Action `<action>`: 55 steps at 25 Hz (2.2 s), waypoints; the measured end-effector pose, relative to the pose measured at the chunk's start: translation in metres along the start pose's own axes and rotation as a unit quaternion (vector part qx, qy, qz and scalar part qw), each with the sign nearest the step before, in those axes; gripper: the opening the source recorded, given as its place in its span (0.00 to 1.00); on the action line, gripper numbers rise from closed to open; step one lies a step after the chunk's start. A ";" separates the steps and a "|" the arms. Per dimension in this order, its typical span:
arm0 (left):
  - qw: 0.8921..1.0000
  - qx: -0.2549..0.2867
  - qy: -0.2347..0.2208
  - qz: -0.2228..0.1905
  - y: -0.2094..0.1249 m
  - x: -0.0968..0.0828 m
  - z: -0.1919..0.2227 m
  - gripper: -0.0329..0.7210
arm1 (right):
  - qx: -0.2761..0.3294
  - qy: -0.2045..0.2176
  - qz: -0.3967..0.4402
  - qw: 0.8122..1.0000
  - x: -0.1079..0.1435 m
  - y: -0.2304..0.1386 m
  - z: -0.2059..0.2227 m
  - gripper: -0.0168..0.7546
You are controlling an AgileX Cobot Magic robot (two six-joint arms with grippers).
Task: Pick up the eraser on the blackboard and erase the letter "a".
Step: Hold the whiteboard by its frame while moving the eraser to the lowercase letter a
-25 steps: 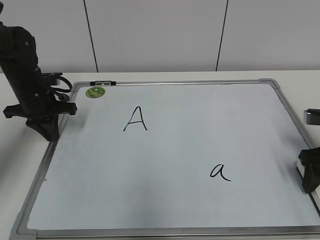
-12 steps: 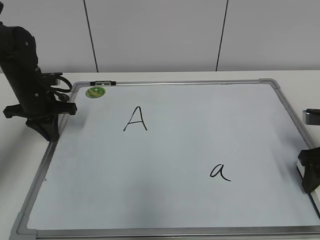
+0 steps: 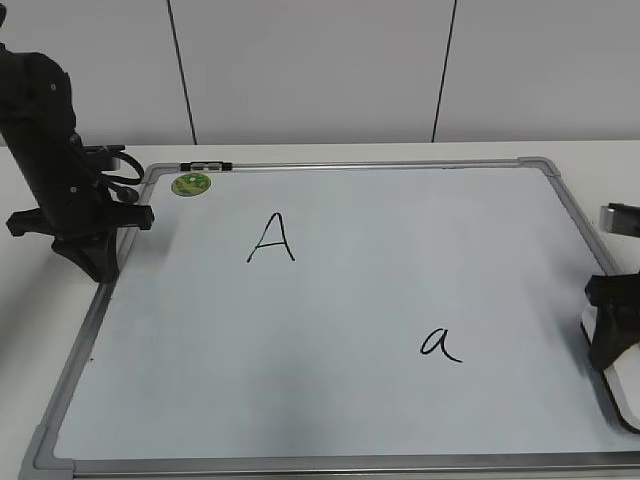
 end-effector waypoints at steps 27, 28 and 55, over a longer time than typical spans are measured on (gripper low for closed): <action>1.000 0.001 -0.003 -0.002 0.000 -0.001 0.000 0.10 | 0.028 -0.048 -0.171 0.984 0.132 0.051 -0.011 0.70; 1.000 0.001 -0.003 -0.002 0.000 -0.001 0.000 0.10 | 0.031 -0.049 -0.173 0.983 0.135 0.052 -0.007 0.70; 1.000 0.001 -0.003 -0.002 0.000 -0.001 0.000 0.11 | 0.043 -0.040 -0.214 0.975 0.175 0.051 0.032 0.70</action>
Point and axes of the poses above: a point on each arm's last joint axis where the gripper is mounted, z pointing out along that axis toward the gripper, x along the wrist's bending axis when the last joint is at zero, y = z × x, the point moved 1 cm from there along z, pointing out along that axis toward the gripper, and after that the axes turned 2 degrees about -z, right-handed, at the moved point
